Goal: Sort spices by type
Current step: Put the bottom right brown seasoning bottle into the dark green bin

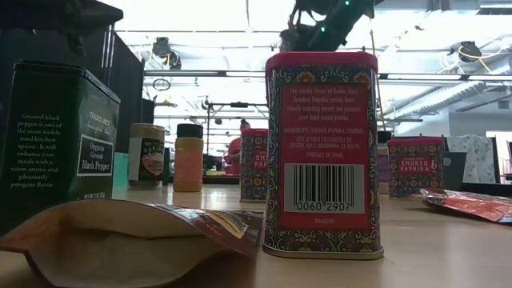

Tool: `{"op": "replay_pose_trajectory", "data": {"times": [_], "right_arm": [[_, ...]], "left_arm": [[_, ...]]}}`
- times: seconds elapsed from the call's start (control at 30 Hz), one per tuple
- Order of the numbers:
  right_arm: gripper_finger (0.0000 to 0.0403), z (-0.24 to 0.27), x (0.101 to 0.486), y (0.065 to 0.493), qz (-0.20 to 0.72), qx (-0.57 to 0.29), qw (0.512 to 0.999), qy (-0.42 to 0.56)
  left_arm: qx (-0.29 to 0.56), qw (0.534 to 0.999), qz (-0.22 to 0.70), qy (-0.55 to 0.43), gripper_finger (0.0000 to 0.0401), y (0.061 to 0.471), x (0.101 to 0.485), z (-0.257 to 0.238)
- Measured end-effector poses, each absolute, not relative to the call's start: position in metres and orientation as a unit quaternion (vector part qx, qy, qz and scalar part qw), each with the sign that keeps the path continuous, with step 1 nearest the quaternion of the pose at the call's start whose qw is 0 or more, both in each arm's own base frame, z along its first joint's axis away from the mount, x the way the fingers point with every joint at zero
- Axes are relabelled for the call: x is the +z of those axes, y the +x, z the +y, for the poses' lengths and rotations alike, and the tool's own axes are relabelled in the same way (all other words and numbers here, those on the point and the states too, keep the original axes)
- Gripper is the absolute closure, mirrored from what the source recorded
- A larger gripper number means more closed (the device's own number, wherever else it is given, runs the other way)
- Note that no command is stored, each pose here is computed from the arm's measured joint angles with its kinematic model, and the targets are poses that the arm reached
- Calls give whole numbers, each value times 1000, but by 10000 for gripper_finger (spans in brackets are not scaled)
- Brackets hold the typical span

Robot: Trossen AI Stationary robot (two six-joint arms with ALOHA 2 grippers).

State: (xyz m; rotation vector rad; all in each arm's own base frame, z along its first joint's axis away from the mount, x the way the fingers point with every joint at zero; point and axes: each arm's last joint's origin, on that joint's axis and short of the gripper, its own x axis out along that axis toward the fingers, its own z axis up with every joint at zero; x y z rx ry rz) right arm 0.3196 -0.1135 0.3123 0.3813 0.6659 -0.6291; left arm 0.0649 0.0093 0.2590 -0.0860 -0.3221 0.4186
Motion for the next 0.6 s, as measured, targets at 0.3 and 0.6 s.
{"op": "replay_pose_trajectory", "data": {"times": [0.3,0.6], "right_arm": [[154,-118,305,302,391,-320,844,178],[154,-108,325,264,423,-352,812,194]], "left_arm": [[202,966,-159,-42,372,65,259,9],[199,967,-151,-51,372,66,257,9]]}}
